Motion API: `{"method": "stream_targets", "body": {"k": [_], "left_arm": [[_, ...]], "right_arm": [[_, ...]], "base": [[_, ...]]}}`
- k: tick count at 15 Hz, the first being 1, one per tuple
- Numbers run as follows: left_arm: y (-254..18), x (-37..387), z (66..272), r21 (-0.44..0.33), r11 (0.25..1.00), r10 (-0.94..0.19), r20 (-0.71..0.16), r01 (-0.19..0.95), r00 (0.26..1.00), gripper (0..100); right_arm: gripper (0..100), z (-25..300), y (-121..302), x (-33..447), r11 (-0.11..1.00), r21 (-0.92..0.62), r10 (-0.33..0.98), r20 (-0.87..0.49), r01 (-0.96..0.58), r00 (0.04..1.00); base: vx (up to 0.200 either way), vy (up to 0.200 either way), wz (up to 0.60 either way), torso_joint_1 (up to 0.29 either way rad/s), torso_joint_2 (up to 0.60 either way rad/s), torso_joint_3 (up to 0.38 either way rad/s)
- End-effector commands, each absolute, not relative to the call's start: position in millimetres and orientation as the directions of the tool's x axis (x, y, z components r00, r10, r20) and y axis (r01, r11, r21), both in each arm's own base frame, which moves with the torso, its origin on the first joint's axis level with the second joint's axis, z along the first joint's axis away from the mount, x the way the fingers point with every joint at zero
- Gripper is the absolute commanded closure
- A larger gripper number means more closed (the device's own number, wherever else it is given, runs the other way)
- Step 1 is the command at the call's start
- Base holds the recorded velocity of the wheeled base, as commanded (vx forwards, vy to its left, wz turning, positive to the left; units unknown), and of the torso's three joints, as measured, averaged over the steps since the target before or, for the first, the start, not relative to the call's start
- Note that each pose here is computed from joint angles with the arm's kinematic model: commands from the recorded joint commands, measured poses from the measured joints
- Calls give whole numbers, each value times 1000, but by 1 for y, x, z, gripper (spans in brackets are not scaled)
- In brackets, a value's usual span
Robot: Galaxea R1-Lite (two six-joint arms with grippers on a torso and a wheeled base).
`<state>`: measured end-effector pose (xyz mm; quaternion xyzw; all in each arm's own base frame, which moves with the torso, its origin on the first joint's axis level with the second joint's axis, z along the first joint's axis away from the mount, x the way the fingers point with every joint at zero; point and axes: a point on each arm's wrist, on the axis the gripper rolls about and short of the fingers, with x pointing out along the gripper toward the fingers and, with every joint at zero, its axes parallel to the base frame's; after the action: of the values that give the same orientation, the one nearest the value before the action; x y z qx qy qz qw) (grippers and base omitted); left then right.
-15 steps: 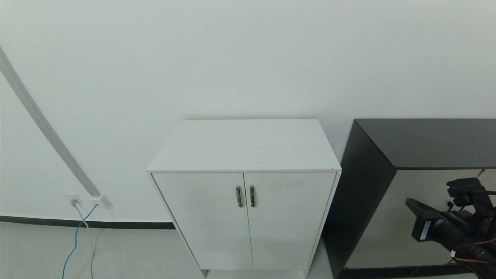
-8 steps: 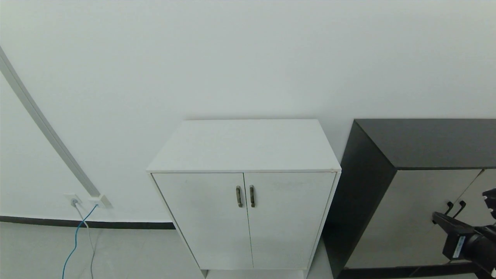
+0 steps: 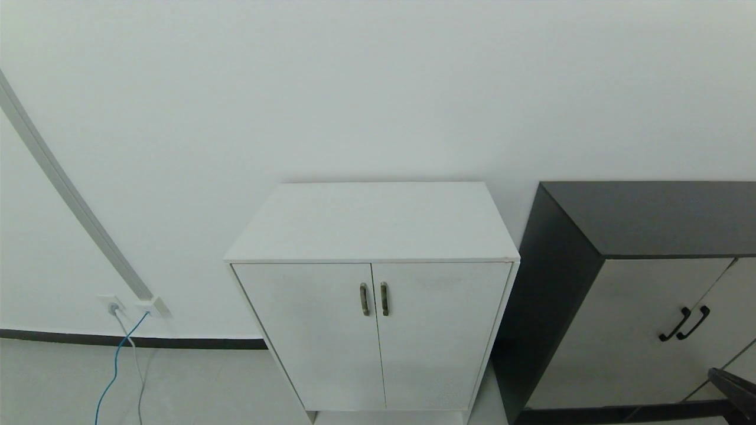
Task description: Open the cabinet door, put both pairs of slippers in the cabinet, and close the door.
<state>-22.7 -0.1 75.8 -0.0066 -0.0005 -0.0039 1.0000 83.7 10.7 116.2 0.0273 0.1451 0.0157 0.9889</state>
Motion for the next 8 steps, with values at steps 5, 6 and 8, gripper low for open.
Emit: {"method": "stream_targets", "body": {"k": [5, 6, 8], "left_arm": [[0, -23, 76, -14, 1000, -8, 2, 8, 1000, 100], [0, -23, 76, -12, 1000, -8, 2, 8, 1000, 100], [0, -23, 76, -14, 1000, -8, 2, 8, 1000, 100]], "right_arm": [[100, 109, 4, 30, 991, 79, 122, -196, -109, 973], [100, 107, 4, 26, 989, 81, 134, -197, -121, 971], [100, 102, 2, 14, 987, 83, 150, -189, -136, 970]], "base": [[0, 0, 0, 0, 0, 0], [0, 0, 0, 0, 0, 0], [0, 0, 0, 0, 0, 0]]}}
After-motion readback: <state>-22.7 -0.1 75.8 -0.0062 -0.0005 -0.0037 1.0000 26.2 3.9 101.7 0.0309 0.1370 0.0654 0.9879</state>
